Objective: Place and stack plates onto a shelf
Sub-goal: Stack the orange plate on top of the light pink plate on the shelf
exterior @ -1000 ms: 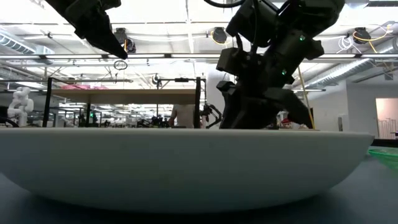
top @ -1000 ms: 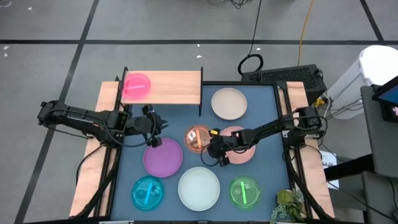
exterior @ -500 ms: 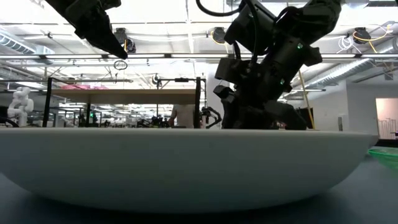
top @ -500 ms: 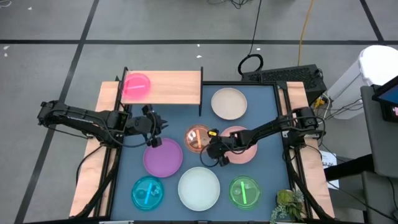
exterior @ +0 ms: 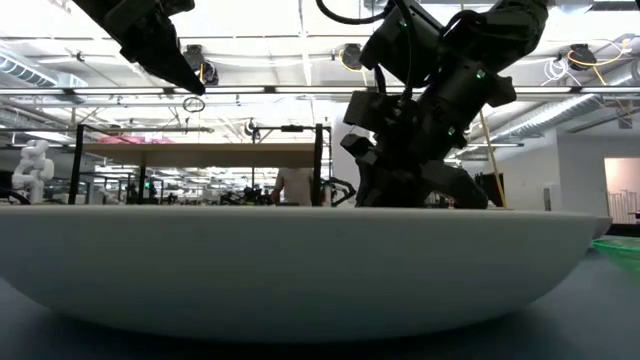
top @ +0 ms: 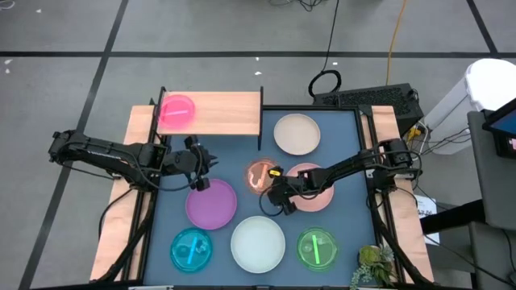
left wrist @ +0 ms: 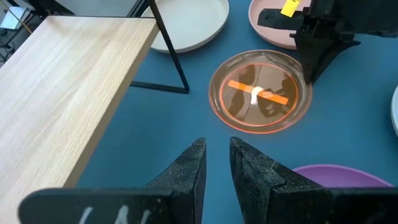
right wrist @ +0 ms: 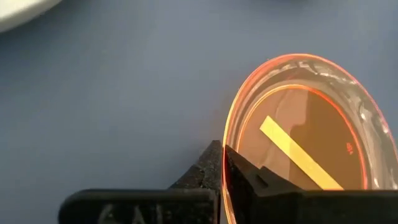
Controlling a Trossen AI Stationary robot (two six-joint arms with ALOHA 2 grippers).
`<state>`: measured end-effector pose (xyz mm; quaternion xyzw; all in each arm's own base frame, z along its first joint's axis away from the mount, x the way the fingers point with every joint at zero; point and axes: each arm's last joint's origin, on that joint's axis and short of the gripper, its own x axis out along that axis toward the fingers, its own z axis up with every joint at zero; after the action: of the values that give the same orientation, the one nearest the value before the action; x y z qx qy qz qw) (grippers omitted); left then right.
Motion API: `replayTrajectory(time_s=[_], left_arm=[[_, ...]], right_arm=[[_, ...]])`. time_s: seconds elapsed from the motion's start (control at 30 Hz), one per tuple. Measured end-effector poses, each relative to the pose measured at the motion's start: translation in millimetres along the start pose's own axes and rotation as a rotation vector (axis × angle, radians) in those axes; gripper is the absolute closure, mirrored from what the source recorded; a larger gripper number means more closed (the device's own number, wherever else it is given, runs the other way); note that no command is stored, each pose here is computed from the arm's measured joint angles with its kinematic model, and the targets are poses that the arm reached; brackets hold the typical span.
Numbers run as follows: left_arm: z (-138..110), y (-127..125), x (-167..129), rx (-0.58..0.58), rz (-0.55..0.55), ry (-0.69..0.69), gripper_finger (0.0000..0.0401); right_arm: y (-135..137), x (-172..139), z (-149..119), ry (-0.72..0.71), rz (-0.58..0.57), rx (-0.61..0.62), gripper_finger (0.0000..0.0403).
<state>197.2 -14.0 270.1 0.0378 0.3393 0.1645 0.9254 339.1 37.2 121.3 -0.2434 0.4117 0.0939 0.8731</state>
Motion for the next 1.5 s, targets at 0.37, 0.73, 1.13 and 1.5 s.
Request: replayTrajectory(time_s=[0.37,0.73,1.13,1.5], left_arm=[[0.0,0.0,0.0,-0.020,0.000,0.000,0.0323],[0.0,-0.1,0.0,-0.026,0.000,0.000,0.0323],[1.5,-0.3,0.0,-0.032,-0.003,-0.015,0.0323],[3.3,-0.6,0.0,-0.049,-0.006,-0.033,0.0323]], right_arm=[[-0.1,-0.1,0.8,-0.011,0.004,0.003,0.0389],[-2.0,-5.4,1.4,0.005,-0.021,0.073,0.0324],[-3.9,-16.5,2.7,0.019,-0.012,0.090,0.0317],[-2.1,-14.7,1.4,0.020,0.022,0.077,0.0318]])
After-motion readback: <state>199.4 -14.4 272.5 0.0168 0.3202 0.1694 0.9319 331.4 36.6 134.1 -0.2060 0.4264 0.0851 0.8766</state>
